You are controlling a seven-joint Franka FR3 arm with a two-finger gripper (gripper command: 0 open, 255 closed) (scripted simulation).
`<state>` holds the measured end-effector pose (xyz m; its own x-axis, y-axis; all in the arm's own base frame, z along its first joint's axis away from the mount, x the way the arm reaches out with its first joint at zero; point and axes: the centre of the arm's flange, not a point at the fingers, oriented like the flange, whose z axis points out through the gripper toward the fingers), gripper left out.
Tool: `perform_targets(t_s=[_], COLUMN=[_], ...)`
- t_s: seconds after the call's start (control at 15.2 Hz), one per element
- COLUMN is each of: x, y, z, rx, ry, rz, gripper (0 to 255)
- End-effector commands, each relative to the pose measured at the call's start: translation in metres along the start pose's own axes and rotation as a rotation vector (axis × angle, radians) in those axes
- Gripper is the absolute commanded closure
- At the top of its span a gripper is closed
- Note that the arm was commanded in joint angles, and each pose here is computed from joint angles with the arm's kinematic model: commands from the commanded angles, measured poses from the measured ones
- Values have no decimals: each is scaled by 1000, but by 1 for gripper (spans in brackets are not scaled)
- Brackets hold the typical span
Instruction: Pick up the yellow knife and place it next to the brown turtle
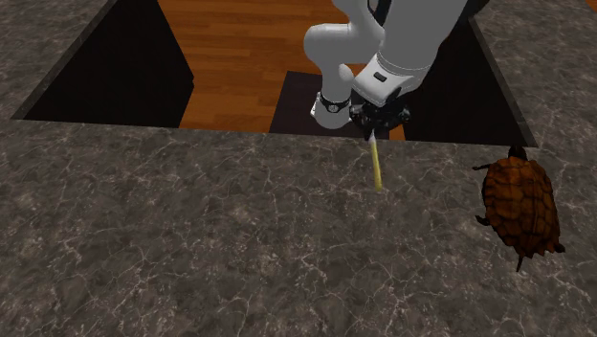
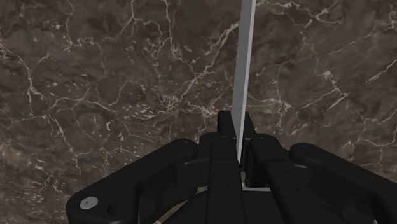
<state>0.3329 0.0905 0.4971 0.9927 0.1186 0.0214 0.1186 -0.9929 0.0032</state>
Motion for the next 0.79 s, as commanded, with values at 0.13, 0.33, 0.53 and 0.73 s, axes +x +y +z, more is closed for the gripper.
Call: perform_targets(t_s=[0.13,0.33,0.53,0.73], x=[-11,-19,-27,-35], y=[-53,-92,-131,-170], z=[2,2,1,1], rx=[1,1,1,1], ry=[-1,-1,-1,-1], rz=[2,2,2,2], gripper=[255,255,255,255])
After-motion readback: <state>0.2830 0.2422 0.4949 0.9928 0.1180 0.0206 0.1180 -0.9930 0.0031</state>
